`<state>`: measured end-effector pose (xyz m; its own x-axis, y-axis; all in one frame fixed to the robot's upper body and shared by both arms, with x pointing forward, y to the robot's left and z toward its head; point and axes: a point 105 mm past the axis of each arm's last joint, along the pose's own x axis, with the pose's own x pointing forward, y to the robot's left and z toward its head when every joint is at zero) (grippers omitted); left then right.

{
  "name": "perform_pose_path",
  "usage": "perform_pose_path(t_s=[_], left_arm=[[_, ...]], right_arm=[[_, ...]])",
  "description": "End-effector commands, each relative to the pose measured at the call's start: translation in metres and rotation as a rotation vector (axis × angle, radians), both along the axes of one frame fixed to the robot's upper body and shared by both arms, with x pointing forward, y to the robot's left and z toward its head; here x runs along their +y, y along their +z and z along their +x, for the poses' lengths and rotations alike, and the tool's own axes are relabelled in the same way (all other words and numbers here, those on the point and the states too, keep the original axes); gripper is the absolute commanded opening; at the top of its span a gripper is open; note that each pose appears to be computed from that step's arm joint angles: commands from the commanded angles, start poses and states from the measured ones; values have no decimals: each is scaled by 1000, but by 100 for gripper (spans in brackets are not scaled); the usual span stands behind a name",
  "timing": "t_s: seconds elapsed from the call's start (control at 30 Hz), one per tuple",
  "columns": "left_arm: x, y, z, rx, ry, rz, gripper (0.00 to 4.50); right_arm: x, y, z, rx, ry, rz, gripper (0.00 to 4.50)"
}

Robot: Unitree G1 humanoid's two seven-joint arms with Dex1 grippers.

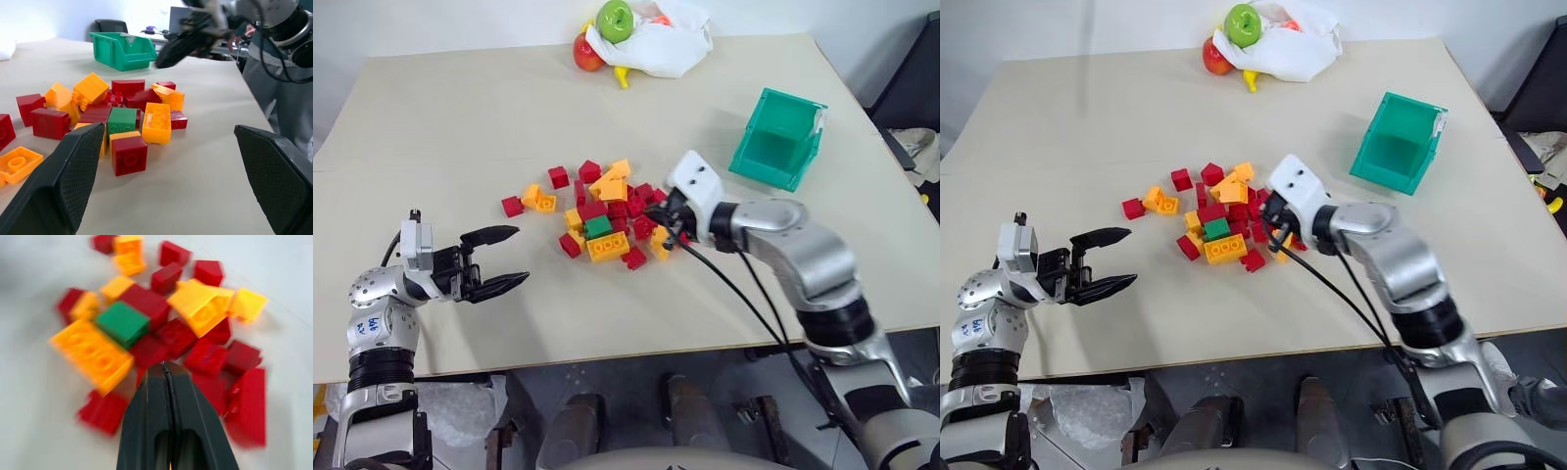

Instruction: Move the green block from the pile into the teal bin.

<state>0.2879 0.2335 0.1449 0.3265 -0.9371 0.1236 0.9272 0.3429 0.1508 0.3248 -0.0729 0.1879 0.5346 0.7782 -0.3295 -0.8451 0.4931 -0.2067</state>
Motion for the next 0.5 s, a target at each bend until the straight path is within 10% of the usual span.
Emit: perform_pose_path(t_s=[0.03,0.2,0.5], left_arm=[[-2,6,-3,-28,-46,6,450],[-3,6,-3,-26,-64,14,450],[-1,9,1,-24,-72,20,450]], right_arm=[[-30,20,-14,-19,30,60,3],[-92,12,-35,21,79,-2,56],[-142,25,-66,-39,-16,-47,347]])
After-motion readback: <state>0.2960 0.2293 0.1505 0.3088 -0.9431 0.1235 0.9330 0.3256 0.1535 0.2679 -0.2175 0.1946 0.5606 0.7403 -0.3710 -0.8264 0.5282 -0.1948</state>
